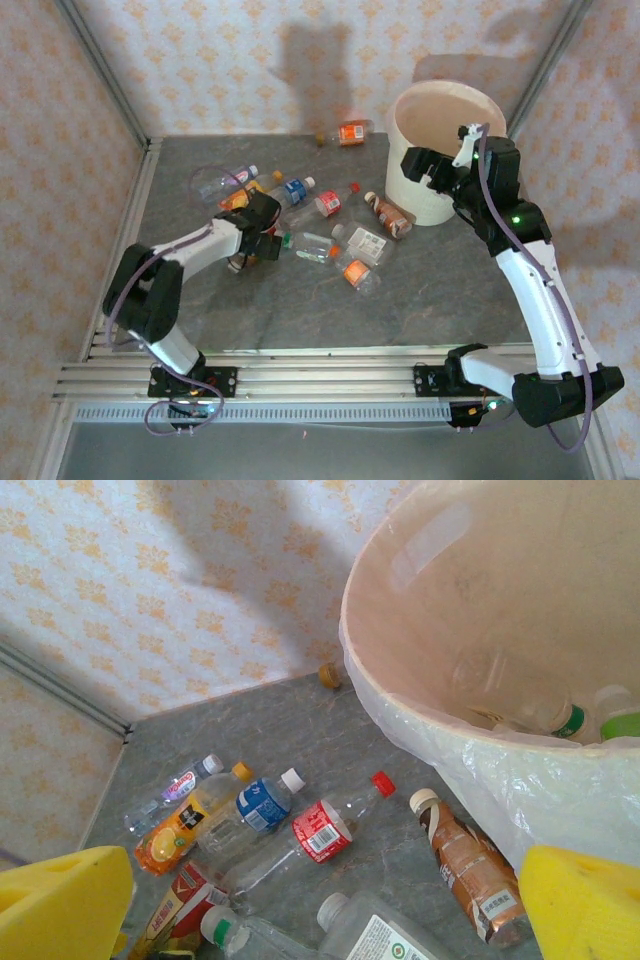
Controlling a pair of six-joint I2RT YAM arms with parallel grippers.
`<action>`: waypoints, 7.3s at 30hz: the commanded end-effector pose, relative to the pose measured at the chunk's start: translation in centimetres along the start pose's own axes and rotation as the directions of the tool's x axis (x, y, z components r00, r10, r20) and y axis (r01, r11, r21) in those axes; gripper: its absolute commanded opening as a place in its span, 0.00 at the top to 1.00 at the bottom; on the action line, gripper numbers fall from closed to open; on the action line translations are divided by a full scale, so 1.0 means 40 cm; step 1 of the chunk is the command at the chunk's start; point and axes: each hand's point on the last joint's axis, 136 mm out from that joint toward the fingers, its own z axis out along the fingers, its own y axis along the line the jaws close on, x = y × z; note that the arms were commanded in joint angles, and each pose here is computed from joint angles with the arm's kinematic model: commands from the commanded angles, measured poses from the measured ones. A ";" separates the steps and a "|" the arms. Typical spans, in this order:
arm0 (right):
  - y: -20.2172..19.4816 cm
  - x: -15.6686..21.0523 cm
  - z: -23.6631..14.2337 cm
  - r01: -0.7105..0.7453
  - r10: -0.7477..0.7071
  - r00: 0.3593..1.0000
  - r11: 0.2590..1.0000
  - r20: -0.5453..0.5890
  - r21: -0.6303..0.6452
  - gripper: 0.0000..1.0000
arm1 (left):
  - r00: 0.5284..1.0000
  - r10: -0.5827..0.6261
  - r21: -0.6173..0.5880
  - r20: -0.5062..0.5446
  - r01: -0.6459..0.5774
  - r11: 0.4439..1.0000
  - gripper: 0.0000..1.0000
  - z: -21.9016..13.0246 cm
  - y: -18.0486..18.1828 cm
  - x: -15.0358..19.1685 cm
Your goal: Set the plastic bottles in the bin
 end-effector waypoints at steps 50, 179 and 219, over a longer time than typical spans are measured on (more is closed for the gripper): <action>0.173 0.084 -0.018 -0.087 0.045 0.994 0.884 -0.101 -0.460 0.01 | 0.888 -0.199 0.789 0.415 -0.242 0.564 0.52 -0.646 -0.351 -0.159; -0.153 -0.123 0.288 0.481 -0.498 0.808 0.866 -0.314 -0.134 0.13 | 0.680 -0.493 0.295 0.542 0.396 0.870 0.00 -0.469 0.063 -0.063; 0.192 0.368 0.093 0.294 -0.414 0.863 0.878 -0.291 -0.377 0.01 | 0.600 -0.634 0.306 0.487 0.563 0.768 0.00 -0.386 0.122 -0.020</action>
